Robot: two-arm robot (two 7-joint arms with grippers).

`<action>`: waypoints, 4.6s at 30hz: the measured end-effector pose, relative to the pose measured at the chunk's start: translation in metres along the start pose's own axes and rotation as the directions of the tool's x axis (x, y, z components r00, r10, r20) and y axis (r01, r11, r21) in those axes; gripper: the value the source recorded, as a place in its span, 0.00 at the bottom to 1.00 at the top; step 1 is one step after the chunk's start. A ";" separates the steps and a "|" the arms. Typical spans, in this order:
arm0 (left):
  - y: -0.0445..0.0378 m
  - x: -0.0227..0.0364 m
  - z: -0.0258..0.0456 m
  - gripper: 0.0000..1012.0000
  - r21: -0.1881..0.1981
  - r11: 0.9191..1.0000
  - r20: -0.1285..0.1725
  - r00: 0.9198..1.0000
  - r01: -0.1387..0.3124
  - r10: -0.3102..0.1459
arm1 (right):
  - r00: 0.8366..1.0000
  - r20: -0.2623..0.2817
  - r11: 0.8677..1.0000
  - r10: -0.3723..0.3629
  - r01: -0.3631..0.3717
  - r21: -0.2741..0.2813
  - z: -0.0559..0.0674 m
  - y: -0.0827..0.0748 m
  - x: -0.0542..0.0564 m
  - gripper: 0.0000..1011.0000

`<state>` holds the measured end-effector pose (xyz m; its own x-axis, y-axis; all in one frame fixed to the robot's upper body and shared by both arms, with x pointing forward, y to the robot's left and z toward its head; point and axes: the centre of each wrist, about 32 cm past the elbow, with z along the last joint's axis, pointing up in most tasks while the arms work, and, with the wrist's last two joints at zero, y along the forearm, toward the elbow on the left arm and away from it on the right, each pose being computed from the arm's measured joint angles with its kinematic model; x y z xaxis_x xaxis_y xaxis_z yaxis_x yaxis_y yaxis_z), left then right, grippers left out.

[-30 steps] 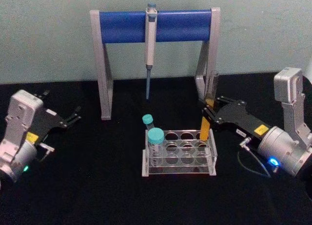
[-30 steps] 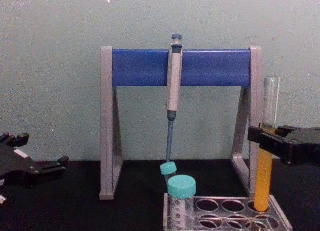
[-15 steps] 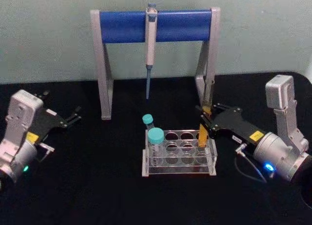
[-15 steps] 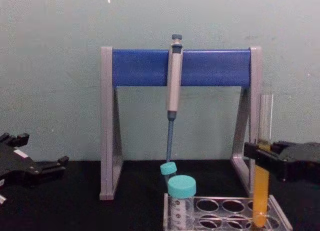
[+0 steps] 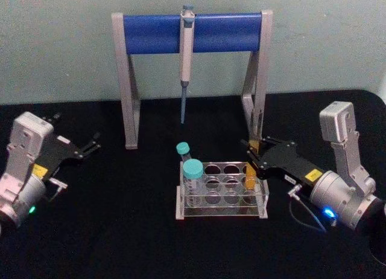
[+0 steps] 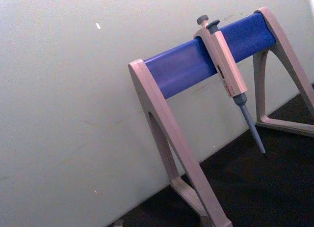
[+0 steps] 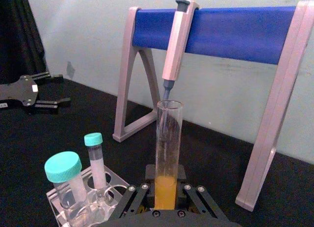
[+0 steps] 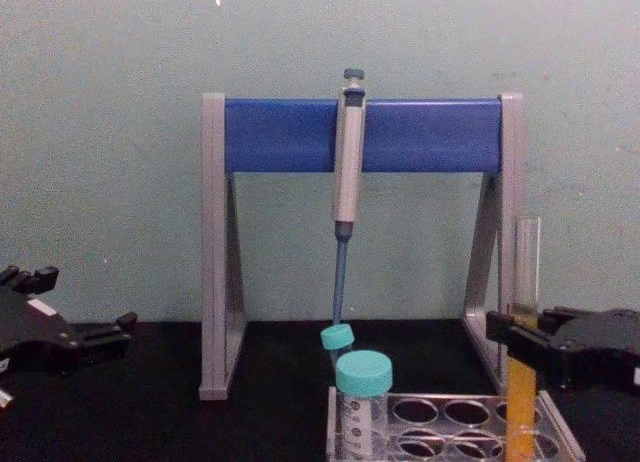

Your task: Pick up the test tube from the test tube rack, shake it, then place it back into the test tube rack.

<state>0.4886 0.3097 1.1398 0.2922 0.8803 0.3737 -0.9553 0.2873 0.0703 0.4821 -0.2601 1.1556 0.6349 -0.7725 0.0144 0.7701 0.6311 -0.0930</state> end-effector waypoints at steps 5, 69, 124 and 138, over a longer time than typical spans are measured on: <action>0.0000 0.0000 0.0000 0.99 0.000 1.000 0.000 1.000 0.000 0.000 | 1.000 -0.006 1.000 -0.002 0.002 -0.011 -0.003 0.001 -0.001 0.23; 0.0000 0.0000 0.0000 0.99 0.000 1.000 0.000 1.000 0.000 0.000 | 1.000 -0.007 1.000 -0.010 0.009 -0.029 -0.007 0.000 -0.004 0.99; 0.0000 0.0000 0.0000 0.99 0.000 1.000 0.000 1.000 0.000 0.000 | 0.956 0.083 0.953 -0.282 0.289 -0.088 -0.057 -0.035 -0.012 0.99; 0.0000 0.0000 0.0000 0.99 0.000 1.000 0.000 1.000 0.000 0.000 | 0.956 0.082 0.953 -0.283 0.289 -0.086 -0.057 -0.035 -0.012 0.99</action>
<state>0.4886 0.3097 1.1398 0.2922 0.8803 0.3737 -0.9553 0.2873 0.0702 0.4438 -0.2766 1.1021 0.3941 -0.9109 0.1219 0.9125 0.3720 -0.1704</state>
